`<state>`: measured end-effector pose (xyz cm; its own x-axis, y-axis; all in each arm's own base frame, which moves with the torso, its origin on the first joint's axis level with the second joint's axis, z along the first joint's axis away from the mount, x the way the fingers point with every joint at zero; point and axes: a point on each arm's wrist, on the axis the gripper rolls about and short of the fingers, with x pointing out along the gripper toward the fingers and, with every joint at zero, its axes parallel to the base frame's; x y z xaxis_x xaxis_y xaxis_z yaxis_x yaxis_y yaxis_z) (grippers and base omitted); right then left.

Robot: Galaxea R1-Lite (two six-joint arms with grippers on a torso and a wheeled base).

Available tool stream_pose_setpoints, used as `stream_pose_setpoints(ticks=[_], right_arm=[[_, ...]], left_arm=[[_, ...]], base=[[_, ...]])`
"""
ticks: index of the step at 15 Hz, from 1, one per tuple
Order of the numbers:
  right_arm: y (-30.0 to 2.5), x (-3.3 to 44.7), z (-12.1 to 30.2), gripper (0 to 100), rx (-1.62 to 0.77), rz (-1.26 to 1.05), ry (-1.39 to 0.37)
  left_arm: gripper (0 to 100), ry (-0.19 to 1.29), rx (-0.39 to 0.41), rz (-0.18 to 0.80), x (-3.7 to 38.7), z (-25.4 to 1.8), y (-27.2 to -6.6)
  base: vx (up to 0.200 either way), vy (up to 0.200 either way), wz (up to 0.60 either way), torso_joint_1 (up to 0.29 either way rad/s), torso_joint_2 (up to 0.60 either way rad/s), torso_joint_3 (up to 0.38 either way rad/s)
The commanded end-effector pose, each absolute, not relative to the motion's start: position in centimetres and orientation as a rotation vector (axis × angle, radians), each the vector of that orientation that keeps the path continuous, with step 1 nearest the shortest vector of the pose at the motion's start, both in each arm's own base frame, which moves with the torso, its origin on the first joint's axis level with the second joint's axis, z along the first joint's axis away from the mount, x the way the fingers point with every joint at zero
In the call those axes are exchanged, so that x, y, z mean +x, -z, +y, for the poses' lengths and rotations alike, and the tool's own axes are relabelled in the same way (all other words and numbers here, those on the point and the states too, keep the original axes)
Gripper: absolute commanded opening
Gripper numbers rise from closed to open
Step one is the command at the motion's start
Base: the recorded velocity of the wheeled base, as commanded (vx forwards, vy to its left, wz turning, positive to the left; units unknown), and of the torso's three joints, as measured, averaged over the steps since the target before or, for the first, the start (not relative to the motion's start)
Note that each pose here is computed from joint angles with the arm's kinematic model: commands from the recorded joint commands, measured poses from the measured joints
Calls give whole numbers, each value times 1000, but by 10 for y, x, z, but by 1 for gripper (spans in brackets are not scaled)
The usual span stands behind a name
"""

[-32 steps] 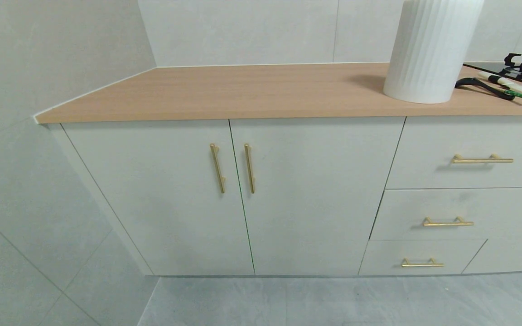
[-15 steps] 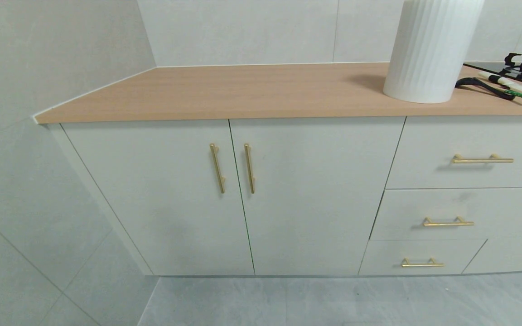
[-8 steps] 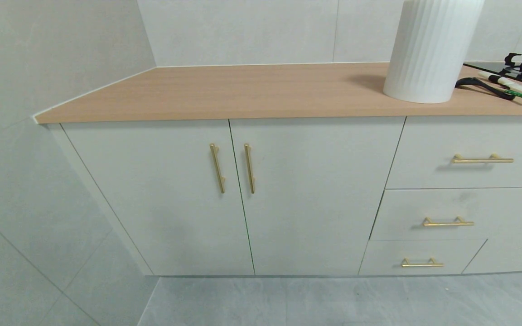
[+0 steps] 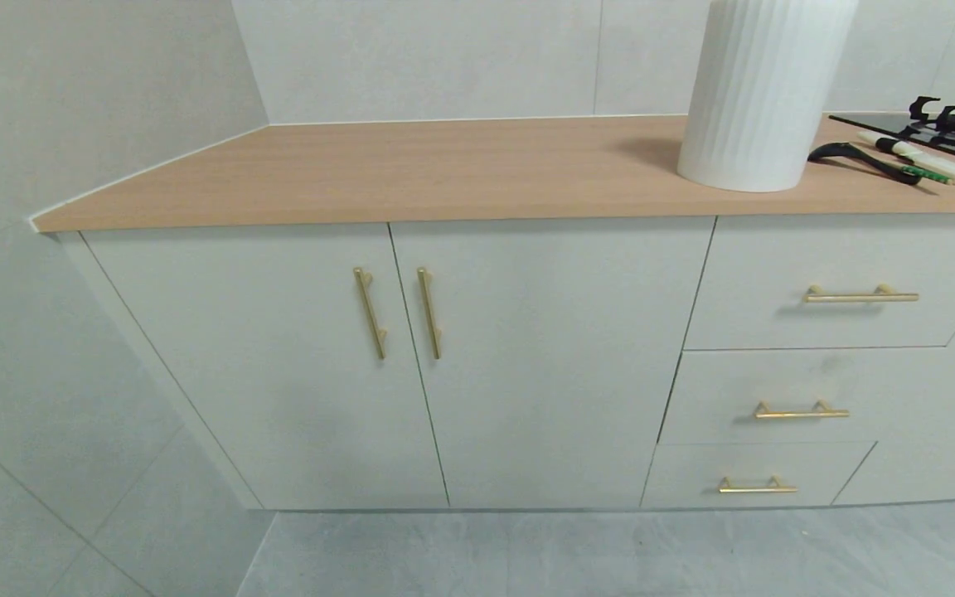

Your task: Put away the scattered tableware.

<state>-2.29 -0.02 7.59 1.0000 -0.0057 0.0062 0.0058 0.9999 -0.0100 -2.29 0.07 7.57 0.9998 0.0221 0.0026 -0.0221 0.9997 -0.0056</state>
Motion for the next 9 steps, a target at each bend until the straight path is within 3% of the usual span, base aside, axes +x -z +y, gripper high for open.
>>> stream_pose_setpoints(ticks=[1,9], right_arm=[[-76,-23,0,100,-11,-5,6],[-76,-23,0,100,-11,-5,6]], left_arm=[[100,-21,-6,0,-23,1,-75],[100,-21,-6,0,-23,1,-75]], base=[[0,-200,0,2,2,2],[0,-200,0,5,2,3]])
